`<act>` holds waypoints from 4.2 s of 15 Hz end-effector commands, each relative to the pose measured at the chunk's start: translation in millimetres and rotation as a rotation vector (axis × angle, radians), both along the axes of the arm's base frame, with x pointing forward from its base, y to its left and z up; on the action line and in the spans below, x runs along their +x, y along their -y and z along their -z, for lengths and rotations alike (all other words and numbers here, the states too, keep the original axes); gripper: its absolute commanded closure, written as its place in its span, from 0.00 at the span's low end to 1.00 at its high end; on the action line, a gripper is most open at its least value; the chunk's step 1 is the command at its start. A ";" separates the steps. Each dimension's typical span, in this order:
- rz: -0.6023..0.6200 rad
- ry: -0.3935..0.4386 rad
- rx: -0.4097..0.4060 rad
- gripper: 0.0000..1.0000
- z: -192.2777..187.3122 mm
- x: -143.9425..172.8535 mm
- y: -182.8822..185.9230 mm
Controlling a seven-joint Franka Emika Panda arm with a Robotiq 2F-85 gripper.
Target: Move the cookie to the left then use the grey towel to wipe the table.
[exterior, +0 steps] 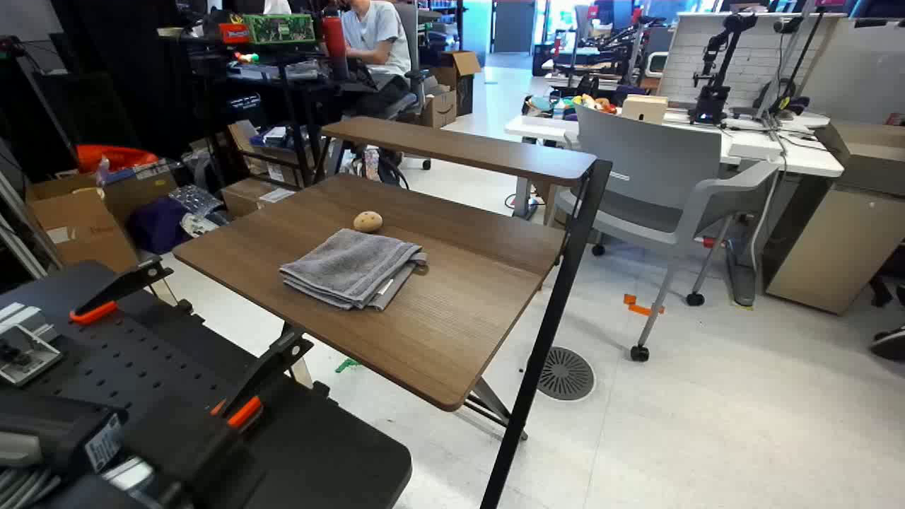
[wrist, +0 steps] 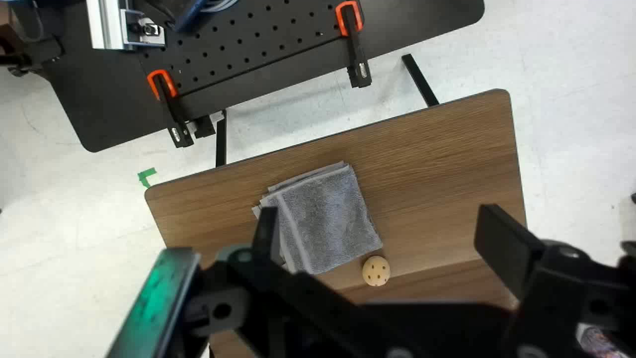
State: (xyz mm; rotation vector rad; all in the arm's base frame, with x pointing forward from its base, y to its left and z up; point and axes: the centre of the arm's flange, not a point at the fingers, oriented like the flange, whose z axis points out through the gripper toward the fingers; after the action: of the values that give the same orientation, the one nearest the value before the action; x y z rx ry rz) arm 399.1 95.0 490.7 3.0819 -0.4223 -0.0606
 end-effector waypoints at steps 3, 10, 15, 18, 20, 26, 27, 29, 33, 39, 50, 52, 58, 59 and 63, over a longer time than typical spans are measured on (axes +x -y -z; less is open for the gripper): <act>0.000 0.003 0.001 0.00 -1.3 0.4 -0.2; 0.000 0.003 0.001 0.00 -1.6 0.5 -0.2; 0.000 0.003 0.001 0.00 -1.6 0.5 -0.2; 0.000 0.003 0.001 0.00 -1.6 0.5 -0.2; 0.000 0.003 0.001 0.00 -1.6 0.5 -0.2; 0.024 0.229 0.016 0.00 40.6 103.2 46.9; 0.051 0.242 0.022 0.00 55.9 116.8 57.4; 0.111 0.217 0.039 0.00 97.5 140.7 79.3; 0.145 0.139 0.047 0.00 133.4 129.4 94.5; 0.151 0.128 0.052 0.00 144.5 145.8 96.7; 0.133 -0.034 0.129 0.00 257.8 298.8 98.5; 0.046 -0.088 0.177 0.00 282.5 319.4 74.6; 0.001 -0.150 0.193 0.00 302.6 293.3 47.1; -0.001 -0.152 0.194 0.00 303.3 295.9 45.8; 0.010 -0.128 0.172 0.00 298.3 296.6 68.2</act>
State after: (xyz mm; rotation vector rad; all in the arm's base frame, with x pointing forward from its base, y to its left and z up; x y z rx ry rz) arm 697.7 46.8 188.7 3.2327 -0.4345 -0.3534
